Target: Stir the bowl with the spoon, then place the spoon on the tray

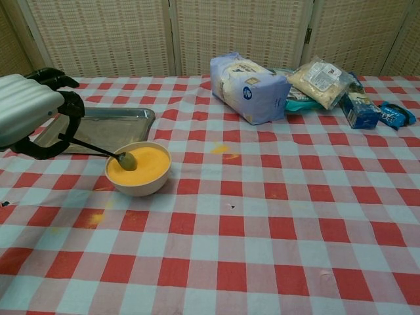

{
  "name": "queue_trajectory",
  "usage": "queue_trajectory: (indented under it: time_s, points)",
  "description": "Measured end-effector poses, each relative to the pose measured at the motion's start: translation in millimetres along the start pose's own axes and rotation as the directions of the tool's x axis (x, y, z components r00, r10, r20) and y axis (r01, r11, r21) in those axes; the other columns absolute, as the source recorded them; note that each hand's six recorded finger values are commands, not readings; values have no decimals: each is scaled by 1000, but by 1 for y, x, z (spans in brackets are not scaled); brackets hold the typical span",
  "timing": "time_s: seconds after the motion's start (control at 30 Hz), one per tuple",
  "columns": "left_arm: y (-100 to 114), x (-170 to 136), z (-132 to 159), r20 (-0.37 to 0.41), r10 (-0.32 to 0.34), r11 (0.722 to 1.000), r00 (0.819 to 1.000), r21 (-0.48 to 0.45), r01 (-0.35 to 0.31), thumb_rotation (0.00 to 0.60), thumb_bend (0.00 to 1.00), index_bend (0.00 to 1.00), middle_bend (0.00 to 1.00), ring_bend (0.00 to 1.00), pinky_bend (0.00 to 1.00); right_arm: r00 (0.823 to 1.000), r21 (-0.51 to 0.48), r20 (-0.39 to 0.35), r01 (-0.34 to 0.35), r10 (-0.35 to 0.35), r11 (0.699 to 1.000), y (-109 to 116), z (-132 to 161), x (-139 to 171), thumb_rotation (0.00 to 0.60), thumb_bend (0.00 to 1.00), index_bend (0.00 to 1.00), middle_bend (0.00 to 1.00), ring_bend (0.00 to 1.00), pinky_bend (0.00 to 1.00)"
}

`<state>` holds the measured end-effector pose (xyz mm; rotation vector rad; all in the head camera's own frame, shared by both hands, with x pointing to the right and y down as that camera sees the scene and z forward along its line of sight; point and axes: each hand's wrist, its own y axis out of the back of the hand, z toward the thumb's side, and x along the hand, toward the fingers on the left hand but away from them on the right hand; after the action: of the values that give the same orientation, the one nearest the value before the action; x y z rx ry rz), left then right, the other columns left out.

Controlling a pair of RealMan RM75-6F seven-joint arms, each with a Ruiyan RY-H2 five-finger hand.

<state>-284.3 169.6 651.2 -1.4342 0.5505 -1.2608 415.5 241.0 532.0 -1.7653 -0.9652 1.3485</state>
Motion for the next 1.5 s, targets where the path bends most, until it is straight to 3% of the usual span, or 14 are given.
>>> queue_trajectory:
  time_s: [0.57,0.87,1.13,1.5]
  points:
    - [26,-3,-12,-20,49,997,999,-52,-50,600,810,784,294,75,4,1000,-3,1,-12,12,1000,1,0,2,600,62,0,0,0,0]
    - [19,-1,-15,-12,37,999,999,-13,-37,600,809,784,303,75,2,1000,-1,3,-19,19,1000,0,0,2,600,62,0,0,0,0]
    - [8,-3,-4,47,31,999,998,28,-32,600,804,784,309,75,1,999,-22,-19,-42,41,999,-1,3,5,600,62,0,0,0,0]
    - [14,-8,15,88,24,998,996,-64,-18,600,803,784,308,75,1,999,-32,-28,-29,28,999,5,4,8,600,62,0,0,0,0]
